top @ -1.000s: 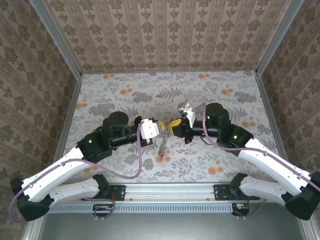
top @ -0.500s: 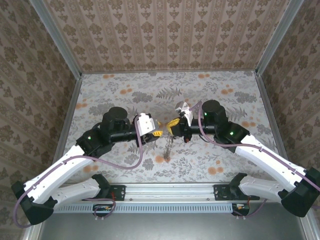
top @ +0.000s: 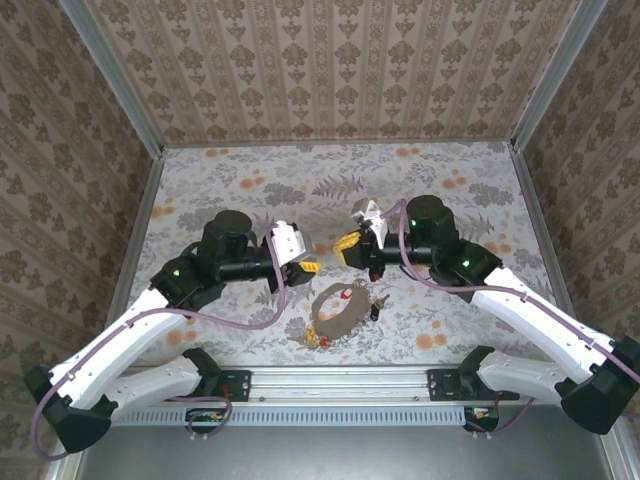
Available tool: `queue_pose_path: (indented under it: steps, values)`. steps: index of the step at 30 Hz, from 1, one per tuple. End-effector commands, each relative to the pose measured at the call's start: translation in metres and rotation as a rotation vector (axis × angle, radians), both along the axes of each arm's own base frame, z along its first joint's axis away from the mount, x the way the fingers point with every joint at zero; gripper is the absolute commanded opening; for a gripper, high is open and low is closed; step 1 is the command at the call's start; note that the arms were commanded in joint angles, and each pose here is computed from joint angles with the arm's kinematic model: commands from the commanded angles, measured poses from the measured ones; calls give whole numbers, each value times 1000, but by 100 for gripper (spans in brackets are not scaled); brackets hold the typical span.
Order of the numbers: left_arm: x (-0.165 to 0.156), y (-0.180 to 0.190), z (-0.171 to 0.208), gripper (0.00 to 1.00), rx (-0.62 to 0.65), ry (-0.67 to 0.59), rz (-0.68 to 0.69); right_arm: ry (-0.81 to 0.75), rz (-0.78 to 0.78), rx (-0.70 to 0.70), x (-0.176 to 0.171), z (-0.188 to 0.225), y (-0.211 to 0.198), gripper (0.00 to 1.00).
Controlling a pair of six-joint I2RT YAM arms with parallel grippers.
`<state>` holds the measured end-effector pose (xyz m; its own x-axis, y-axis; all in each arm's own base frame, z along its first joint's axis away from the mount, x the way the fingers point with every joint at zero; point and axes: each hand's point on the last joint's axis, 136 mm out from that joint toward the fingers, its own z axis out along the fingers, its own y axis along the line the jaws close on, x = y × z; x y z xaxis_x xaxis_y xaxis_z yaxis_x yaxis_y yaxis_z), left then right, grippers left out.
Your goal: Put the keys on the keyring
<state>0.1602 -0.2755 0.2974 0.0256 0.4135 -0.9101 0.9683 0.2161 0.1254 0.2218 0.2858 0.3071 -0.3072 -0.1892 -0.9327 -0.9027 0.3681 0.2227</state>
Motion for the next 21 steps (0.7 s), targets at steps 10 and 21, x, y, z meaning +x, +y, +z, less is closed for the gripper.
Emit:
queue_pose_path:
  steps: [10,21]
  values:
    - [24,-15,-54,45,76,193,80,213,-381,-66,26,-72,-68,52]
    - [52,1,-79,80,51,207,284,151,-657,-84,51,-118,-124,76]
